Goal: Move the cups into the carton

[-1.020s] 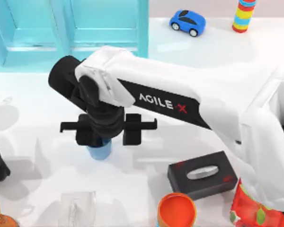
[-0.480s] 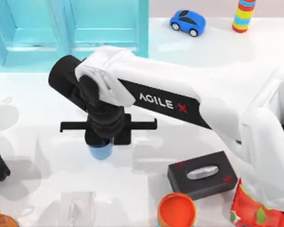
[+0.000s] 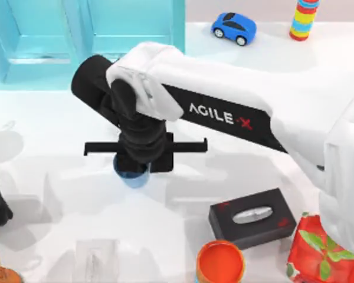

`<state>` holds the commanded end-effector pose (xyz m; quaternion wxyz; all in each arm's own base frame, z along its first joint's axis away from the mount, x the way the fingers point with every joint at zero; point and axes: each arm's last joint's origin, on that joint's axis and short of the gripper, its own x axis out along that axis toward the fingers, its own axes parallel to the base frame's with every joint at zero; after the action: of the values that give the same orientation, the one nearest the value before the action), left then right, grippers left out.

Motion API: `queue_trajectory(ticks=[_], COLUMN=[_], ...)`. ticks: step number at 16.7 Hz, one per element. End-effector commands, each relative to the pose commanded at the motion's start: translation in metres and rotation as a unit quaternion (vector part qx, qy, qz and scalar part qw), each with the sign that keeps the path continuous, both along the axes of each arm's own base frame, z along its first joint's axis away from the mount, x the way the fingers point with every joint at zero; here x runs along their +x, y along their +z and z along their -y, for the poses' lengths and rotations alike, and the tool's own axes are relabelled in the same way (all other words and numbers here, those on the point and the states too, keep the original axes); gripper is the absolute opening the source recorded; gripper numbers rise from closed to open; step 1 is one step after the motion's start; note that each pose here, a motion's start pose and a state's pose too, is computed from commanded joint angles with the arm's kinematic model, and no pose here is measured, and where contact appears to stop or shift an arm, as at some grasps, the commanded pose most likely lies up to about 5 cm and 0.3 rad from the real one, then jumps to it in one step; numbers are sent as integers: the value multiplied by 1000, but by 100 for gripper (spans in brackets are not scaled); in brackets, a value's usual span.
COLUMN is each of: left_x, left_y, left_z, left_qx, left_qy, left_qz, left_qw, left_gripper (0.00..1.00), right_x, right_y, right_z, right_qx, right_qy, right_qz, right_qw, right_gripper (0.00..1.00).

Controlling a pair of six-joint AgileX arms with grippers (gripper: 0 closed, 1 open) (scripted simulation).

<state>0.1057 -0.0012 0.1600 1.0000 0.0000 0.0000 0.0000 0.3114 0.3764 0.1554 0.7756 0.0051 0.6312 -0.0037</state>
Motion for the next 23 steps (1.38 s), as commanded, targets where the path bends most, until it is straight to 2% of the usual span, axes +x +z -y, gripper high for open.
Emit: queue_trajectory(ticks=[5,7,13,16,19,23], left_x=[0,0,0,0,0,0], left_y=[0,0,0,0,0,0], left_z=[0,0,0,0,0,0], left_qx=[0,0,0,0,0,0], left_qy=[0,0,0,0,0,0], left_qz=[0,0,0,0,0,0], left_qw=[1000,1000,1000,1000,1000,1000], left_gripper=[100,100,100,100,100,100], right_x=[-1,-4,-6,9,40,67], right_y=[61,75,79,89,105,122], right_z=[56,74,80,103,161,284], right_qx=[5,3,0,5,1,-30], right_qy=[0,1,4,-7,-30,-57], right_qz=[4,1,0,11,27,27], right_qw=[1000,1000,1000,1000,999,998], right_gripper=[0,0,0,0,0,0])
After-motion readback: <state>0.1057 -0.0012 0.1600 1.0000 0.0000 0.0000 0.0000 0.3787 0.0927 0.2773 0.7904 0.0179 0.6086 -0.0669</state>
